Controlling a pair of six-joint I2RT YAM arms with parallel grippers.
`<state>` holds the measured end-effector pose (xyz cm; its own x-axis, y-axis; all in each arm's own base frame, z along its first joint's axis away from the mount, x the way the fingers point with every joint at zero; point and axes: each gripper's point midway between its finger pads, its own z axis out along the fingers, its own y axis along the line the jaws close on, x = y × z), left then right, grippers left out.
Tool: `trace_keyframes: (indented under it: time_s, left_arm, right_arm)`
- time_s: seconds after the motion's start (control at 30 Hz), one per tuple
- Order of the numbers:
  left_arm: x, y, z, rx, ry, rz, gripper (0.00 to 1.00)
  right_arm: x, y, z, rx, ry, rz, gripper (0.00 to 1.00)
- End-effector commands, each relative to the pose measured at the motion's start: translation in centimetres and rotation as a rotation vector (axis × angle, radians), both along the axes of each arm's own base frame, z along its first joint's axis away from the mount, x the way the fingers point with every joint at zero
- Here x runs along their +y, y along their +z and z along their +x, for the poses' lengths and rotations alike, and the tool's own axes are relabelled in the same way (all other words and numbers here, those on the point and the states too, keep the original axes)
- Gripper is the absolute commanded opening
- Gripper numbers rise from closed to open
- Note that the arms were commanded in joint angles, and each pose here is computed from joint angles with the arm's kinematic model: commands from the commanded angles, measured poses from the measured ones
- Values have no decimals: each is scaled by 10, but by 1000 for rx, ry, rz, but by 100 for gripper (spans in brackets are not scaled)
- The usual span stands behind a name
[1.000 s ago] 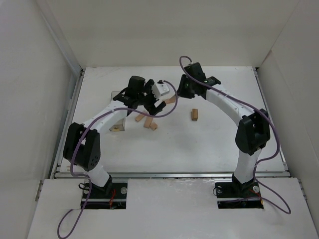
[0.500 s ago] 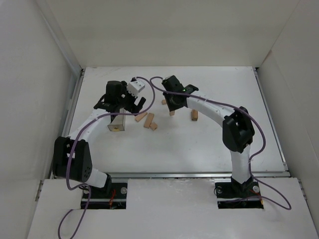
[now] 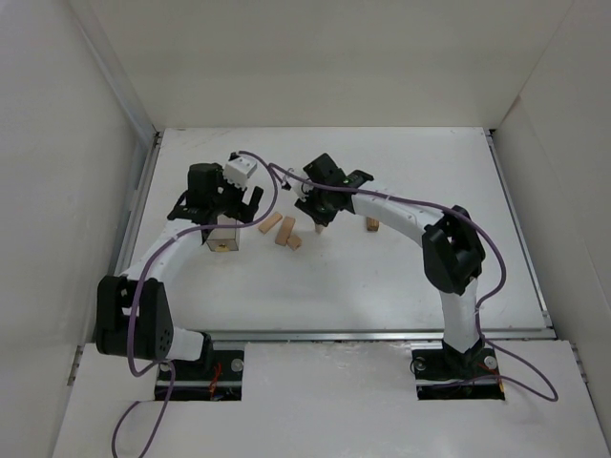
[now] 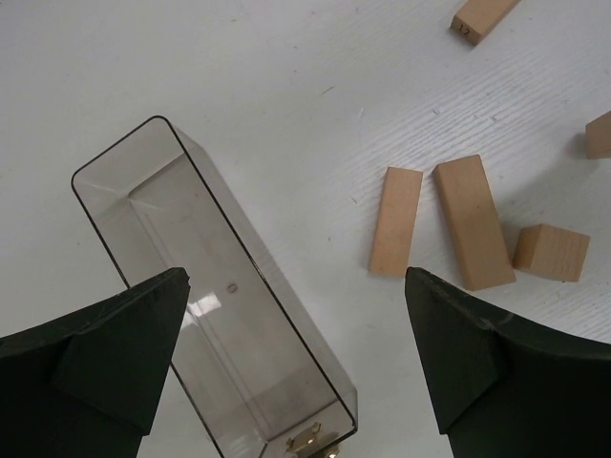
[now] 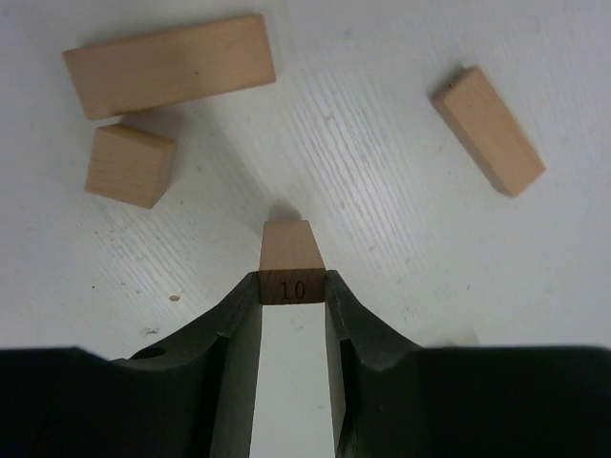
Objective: Build the wood block tower
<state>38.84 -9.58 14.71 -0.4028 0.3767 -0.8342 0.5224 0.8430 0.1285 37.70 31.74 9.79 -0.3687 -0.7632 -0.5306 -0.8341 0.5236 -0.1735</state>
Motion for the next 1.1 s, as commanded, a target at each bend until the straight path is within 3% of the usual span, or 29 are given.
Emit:
trace_keyframes:
  time_s: [0.0,0.13,0.33,0.93,1.07]
  left_arm:
    - [-1,19,-2,-49,16,-36,95]
    - [2,14,-9,-36,22,-46,95]
    - [1,17,-12,-45,14,-52,95]
    - [2,12,-17,-22,10,-41,95]
    - [2,8,-19,-13,10,-40,95]
  right_arm:
    - [36,34,5,-149,312,80,0]
    - [42,33,3,-203,505,68,1]
    - [54,13,-9,-131,597,137,1]
    - [39,-14,-9,-100,602,68,1]
    - [39,-14,-9,-100,602,68,9]
